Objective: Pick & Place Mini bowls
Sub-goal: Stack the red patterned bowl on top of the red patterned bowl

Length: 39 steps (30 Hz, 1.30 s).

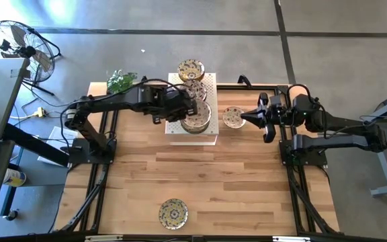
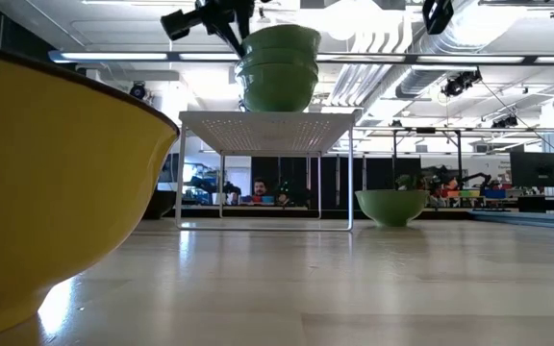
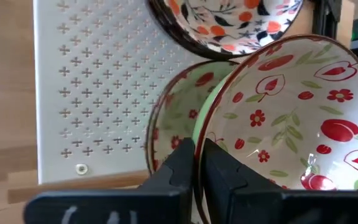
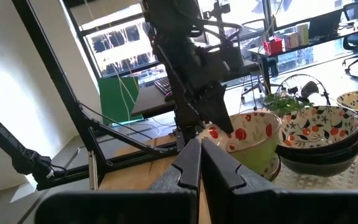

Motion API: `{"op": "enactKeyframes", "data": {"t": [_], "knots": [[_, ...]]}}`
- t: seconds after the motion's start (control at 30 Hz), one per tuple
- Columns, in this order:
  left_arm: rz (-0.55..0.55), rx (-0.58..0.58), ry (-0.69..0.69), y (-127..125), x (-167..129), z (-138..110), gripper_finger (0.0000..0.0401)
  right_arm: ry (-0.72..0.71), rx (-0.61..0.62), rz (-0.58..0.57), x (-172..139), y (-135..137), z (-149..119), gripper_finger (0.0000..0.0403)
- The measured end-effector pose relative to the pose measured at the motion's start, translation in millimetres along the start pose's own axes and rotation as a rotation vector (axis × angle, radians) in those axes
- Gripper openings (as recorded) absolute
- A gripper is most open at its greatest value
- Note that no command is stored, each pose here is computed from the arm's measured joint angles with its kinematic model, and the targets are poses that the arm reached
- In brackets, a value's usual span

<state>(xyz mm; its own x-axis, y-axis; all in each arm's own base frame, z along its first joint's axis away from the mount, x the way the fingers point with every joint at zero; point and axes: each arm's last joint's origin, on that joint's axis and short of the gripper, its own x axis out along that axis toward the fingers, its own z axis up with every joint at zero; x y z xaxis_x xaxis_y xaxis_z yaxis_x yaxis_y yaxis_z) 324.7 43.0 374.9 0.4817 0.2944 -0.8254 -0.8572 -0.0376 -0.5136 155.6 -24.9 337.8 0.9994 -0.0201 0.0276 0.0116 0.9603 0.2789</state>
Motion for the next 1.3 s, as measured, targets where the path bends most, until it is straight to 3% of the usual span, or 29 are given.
{"op": "enactKeyframes", "data": {"t": [1.3], "knots": [[0.034,0.075,0.010,3.0,1.7,-0.6,0.0022,0.002,-0.019,0.005,0.0,0.1,-0.1,0.0001]]}}
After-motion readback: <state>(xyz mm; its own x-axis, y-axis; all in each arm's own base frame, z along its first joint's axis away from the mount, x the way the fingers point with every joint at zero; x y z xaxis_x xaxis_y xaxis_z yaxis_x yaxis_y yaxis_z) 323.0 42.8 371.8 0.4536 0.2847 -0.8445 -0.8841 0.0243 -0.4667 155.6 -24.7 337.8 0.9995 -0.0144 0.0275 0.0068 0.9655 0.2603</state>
